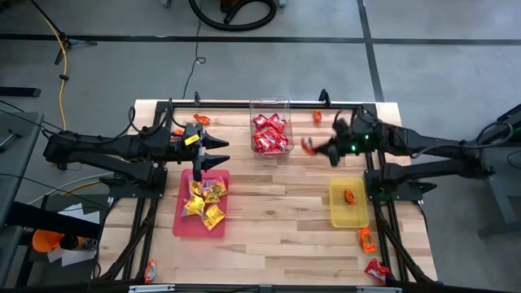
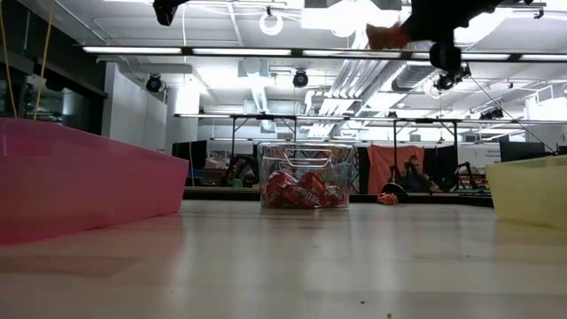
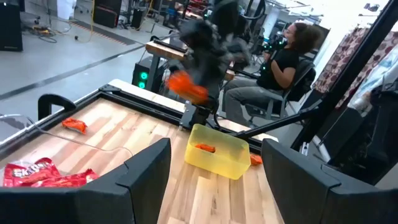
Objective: Sort candy
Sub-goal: Put the orange candy into the yellow bin, then put the red candy into the transparent bin
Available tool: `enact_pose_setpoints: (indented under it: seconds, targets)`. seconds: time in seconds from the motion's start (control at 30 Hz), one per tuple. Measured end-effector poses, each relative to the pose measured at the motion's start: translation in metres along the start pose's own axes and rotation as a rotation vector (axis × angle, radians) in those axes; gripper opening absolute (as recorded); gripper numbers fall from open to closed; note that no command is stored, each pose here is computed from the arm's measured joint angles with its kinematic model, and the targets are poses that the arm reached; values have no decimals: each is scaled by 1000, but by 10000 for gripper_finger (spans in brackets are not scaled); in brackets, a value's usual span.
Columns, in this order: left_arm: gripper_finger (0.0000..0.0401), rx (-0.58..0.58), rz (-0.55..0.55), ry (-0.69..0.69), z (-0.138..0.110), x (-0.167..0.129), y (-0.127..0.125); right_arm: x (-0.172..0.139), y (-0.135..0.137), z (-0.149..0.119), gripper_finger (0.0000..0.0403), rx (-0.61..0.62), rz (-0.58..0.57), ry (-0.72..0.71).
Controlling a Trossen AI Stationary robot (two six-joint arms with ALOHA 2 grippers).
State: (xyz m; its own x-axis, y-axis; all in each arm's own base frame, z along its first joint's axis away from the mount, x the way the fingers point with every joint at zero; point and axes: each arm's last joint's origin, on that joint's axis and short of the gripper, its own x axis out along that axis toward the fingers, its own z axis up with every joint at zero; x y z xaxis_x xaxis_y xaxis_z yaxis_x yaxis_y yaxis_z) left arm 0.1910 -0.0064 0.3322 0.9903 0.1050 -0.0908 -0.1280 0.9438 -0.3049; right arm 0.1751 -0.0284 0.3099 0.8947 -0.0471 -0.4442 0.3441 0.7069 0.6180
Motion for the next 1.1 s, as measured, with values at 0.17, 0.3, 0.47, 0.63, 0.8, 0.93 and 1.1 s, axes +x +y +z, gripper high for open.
enact_pose_setpoints:
  seconds: [0.17,0.3,0.47,0.63,0.8,0.93,1.1]
  targets:
    - [239,-60,0,0,0,0,0,-2,19,-37,0,64,131,352]
    - [239,-105,7,-3,0,0,0,-14,25,-75,0,85,42,653]
    - [239,-135,24,-10,0,0,1,-36,18,-108,0,60,-205,867]
    - [239,-144,55,-24,1,0,2,-41,12,-116,0,55,-387,763]
    - [239,-144,59,-26,1,0,2,-41,12,-116,4,54,-399,732]
    - [239,-144,59,-25,1,0,2,-45,8,-118,32,53,-442,789]
    - [239,-140,65,-12,-1,0,2,-44,9,-118,110,55,-426,802]
